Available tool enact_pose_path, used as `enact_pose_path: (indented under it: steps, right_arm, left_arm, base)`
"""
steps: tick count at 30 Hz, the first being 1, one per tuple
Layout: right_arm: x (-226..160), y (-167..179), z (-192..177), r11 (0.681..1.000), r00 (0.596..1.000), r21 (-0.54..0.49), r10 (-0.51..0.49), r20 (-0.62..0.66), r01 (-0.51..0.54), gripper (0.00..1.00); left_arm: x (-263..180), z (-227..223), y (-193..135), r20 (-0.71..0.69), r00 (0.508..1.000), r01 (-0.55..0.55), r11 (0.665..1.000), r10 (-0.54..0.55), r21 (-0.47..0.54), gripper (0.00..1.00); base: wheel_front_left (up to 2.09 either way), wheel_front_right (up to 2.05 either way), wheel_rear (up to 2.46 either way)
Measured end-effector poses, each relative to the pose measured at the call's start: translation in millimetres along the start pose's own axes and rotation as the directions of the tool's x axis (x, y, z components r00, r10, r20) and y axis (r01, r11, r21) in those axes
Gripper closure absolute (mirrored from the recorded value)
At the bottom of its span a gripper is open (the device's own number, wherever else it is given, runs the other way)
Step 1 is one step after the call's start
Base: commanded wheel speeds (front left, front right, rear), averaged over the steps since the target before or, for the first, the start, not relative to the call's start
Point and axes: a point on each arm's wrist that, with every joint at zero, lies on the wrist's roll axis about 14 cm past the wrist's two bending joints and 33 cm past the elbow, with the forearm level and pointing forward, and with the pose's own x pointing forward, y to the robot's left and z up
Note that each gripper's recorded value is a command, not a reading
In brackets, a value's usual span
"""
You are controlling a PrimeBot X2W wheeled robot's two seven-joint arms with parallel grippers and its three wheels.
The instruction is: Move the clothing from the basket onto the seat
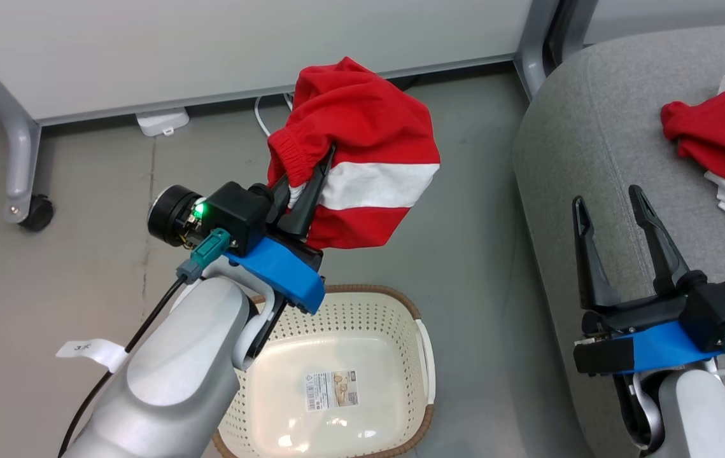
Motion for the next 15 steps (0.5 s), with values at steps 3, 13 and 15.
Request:
enact_pose_path:
  steps: [3,13,15]
  right_arm:
    - [-7,1,7,1.000,1.000,0.001,-0.001,0.011,0.001,0.00]
    - [-26,5,22,1.000,0.999,0.012,-0.002,0.033,0.002,0.00]
    - [-29,6,23,1.000,0.999,0.012,-0.002,0.034,0.002,0.00]
  left_arm:
    - [-6,19,-3,0.053,0.999,-0.011,1.000,0.011,-0.003,1.00]
    - [-27,57,-20,0.160,0.987,-0.015,1.000,0.018,-0.017,1.00]
    - [-30,61,-22,0.169,0.985,-0.017,1.000,0.020,-0.019,1.00]
  base:
    - [0.00,0.00,0.00]
    - [0.00,0.00,0.00]
    - [0.00,0.00,0.00]
